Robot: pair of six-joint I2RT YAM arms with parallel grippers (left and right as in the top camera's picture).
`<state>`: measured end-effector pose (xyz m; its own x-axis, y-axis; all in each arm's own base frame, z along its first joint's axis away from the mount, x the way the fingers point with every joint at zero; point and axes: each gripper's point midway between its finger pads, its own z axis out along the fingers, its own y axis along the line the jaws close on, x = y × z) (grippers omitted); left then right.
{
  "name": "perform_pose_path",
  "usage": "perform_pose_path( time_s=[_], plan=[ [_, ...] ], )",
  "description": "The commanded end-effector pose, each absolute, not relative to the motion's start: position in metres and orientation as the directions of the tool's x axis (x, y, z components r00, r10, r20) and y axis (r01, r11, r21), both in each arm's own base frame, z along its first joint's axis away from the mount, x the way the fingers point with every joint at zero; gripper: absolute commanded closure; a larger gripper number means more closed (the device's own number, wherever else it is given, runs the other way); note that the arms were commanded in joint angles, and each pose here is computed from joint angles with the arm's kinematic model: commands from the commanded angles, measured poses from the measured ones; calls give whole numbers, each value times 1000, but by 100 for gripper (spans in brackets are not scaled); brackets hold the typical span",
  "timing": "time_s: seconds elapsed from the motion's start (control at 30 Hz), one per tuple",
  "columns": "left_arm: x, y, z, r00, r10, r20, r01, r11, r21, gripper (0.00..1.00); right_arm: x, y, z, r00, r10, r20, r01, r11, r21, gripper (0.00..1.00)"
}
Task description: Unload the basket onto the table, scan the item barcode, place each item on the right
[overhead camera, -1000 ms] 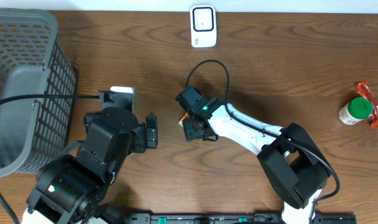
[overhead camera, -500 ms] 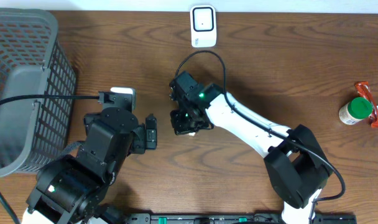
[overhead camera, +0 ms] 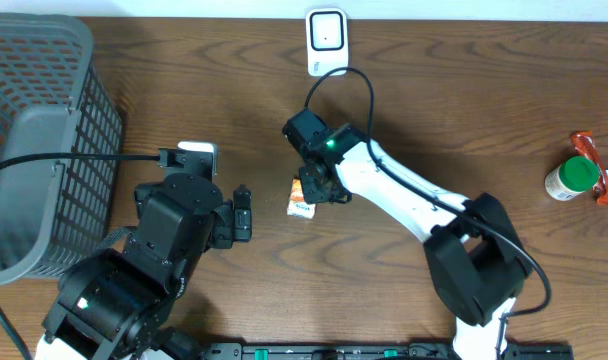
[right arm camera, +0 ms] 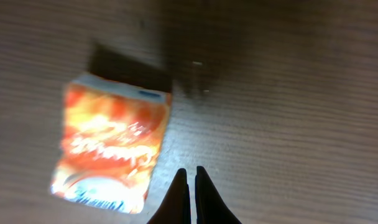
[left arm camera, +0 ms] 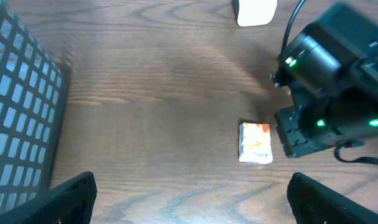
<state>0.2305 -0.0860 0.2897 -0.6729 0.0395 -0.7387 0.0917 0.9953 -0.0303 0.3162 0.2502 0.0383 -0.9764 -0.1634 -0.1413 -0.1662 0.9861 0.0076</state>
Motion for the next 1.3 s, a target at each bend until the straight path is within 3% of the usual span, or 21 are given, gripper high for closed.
perform_pose_path(
  time_s=[0.0, 0.3, 0.57, 0.67, 0.73, 0.83, 1.0, 1.27],
  plan=[
    [230, -82, 290, -669, 54, -741, 91, 996, -9, 2, 312, 246, 17, -980, -172, -99, -171, 985, -22, 99],
    [233, -73, 293, -656, 55, -753, 52, 998, 27, 2, 265, 295, -1, -960, -267, 87, -241, 942, 235, 99],
    [232, -73, 292, -657, 55, -752, 52, 998, 28, 2, 277, 364, 20, -946, -320, -55, -304, 813, 497, 98],
    [232, -73, 292, -659, 57, -750, 52, 998, 30, 2, 285, 367, 23, -955, -288, -73, -284, 817, 502, 98],
    [231, -72, 293, -656, 55, -753, 52, 998, 28, 2, 285, 363, 27, -958, -282, -55, -272, 825, 495, 86],
    [230, -71, 298, -639, 43, -768, 51, 999, 13, 2, 282, 353, 41, -962, -273, -24, -253, 849, 464, 80],
    [228, -70, 307, -610, 24, -792, 52, 999, -10, 2, 304, 350, 66, -957, -262, -124, -290, 868, 402, 96],
    [226, -69, 304, -619, 29, -784, 51, 999, -3, 2, 331, 355, 59, -945, -233, -230, -304, 884, 354, 99]
  ],
)
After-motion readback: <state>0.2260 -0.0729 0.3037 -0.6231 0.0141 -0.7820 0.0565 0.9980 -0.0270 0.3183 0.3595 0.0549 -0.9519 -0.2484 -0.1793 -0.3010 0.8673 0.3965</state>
